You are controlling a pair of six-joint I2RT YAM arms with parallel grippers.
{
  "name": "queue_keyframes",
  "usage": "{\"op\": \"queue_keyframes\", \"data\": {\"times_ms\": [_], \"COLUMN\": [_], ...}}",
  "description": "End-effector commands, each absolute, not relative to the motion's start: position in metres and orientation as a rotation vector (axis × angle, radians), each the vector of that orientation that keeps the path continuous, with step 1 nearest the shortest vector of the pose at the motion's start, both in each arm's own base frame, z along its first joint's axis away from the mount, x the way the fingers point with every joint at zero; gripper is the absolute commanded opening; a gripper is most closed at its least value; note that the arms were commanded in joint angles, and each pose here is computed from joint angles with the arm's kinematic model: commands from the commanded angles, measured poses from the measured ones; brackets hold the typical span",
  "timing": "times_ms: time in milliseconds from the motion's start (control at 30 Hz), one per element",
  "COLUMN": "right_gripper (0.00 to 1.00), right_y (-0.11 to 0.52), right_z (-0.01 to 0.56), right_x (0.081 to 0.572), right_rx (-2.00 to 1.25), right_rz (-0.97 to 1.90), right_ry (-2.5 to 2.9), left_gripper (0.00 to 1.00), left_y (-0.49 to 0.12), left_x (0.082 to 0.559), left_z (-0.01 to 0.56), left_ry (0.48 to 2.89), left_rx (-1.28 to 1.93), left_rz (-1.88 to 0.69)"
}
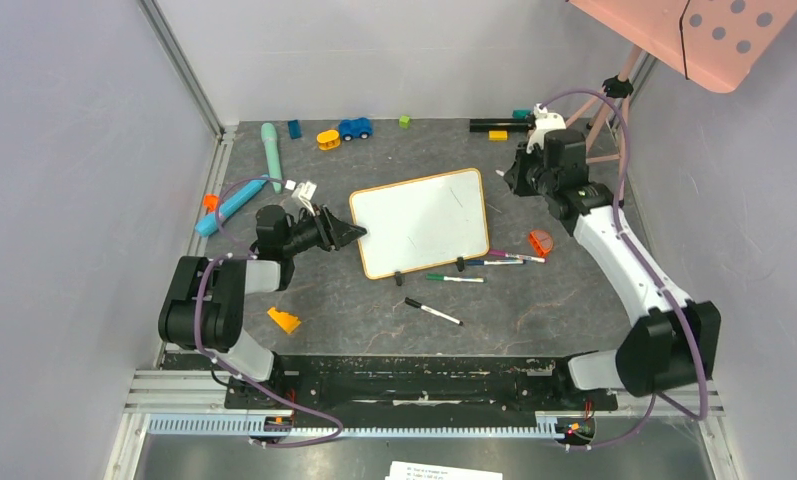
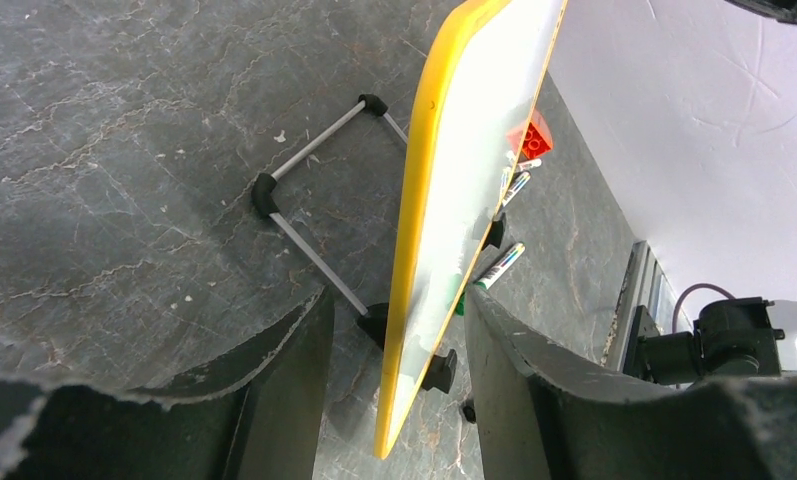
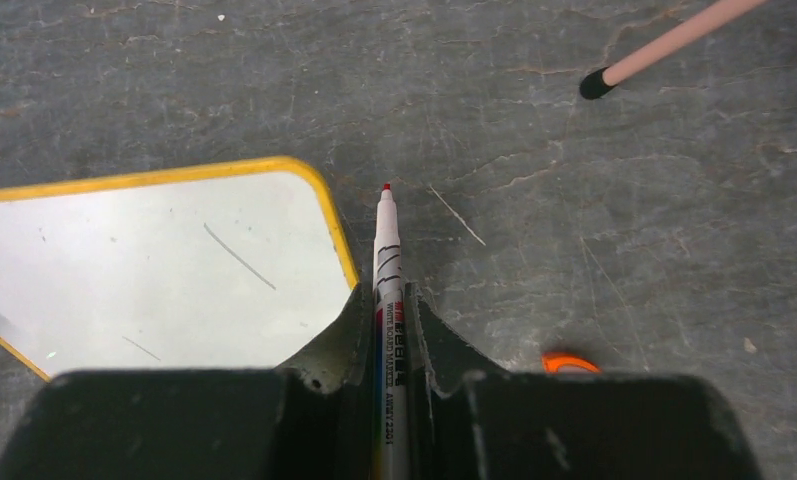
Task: Write a sentence on the whiteboard
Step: Adjust the whiteboard at the center of the board.
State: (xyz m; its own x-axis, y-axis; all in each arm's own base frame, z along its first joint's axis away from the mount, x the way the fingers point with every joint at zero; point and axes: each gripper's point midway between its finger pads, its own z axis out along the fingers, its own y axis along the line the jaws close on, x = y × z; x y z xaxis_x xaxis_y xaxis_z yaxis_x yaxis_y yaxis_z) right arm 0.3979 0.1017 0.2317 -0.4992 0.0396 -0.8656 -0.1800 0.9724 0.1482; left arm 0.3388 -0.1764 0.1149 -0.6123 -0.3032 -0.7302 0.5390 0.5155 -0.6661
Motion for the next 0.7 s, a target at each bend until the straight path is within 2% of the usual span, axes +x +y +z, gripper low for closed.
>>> {"op": "queue_keyframes", "data": {"times_ms": [0, 367, 667], "right_gripper": [0.00, 0.00, 0.00], "right_y": [0.115, 0.145, 0.153], "right_z": [0.231, 0.188, 0.181], "right_x": [0.424, 0.461, 0.451], "right_rx": [-0.091, -0.117, -0.148], "right_rz": [0.447, 0.668, 0.735], "right_ry": [2.102, 2.215, 2.248], "left_gripper": [0.57, 0.56, 0.55], "left_y": [-0.177, -0.178, -0.184], "left_x": [0.342, 0.347, 0.347], "left_z": [0.127, 0.128, 0.133], "left_ry": [1.833, 1.828, 1.817], "left_rx": [0.267, 0.297, 0.319], "left_rz": [-1.158, -1.156, -1.186]}}
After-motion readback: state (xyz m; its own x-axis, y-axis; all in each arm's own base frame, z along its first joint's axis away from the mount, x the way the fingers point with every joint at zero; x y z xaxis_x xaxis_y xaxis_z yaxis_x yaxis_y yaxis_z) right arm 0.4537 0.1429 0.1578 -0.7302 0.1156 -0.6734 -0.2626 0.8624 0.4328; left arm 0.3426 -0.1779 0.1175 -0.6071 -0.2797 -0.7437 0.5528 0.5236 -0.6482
